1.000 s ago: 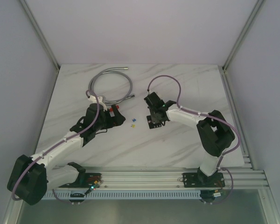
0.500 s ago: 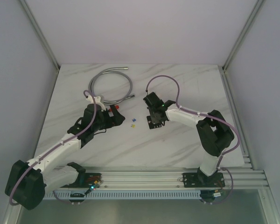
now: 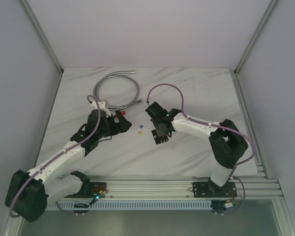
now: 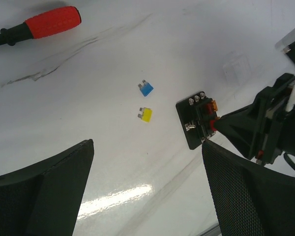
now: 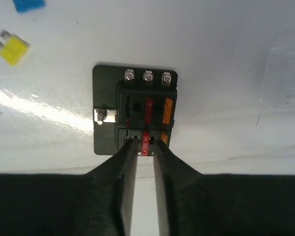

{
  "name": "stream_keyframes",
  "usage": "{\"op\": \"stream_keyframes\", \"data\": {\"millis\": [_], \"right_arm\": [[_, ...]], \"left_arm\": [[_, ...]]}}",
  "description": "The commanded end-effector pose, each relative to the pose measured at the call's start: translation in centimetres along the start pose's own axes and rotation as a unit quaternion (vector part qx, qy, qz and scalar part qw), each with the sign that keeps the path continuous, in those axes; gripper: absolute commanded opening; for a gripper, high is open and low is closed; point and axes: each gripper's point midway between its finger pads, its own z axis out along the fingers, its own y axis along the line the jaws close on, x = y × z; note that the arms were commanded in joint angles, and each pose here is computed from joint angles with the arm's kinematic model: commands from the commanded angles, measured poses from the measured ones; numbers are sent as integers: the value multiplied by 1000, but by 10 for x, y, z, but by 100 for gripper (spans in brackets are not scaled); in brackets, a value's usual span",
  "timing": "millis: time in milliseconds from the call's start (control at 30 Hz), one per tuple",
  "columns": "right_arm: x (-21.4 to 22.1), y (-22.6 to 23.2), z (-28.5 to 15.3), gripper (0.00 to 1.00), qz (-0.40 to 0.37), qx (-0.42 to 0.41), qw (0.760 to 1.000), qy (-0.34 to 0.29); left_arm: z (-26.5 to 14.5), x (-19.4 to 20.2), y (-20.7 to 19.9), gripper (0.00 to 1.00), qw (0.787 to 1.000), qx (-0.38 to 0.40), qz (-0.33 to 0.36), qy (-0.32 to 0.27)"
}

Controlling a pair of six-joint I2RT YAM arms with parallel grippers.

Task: Snap on the fuse box
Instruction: Install the fuse at the fuse box base, then pick up the fuse from the center of the board.

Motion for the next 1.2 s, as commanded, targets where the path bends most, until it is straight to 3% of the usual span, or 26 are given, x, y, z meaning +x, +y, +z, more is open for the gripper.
{"op": "stream_keyframes", "data": {"millis": [0,200,467,1167], "right_arm": [[-40,5,-25,33,2,-13,998,-64],[-65,31,-22,42,-15,-56,992,-116],[-99,58,6,43,-62,-73,983,-155],[-89,86,63,46,-89,-88,986,-106]], "left_arm": [[-4,-10,-4,100,1000,3,-7,-5],[-1,-15,13,100,1000,-14,-24,-4],[0,-13,43,100,997,-26,-76,9],[4,-4,49,100,994,-17,-103,28]]}}
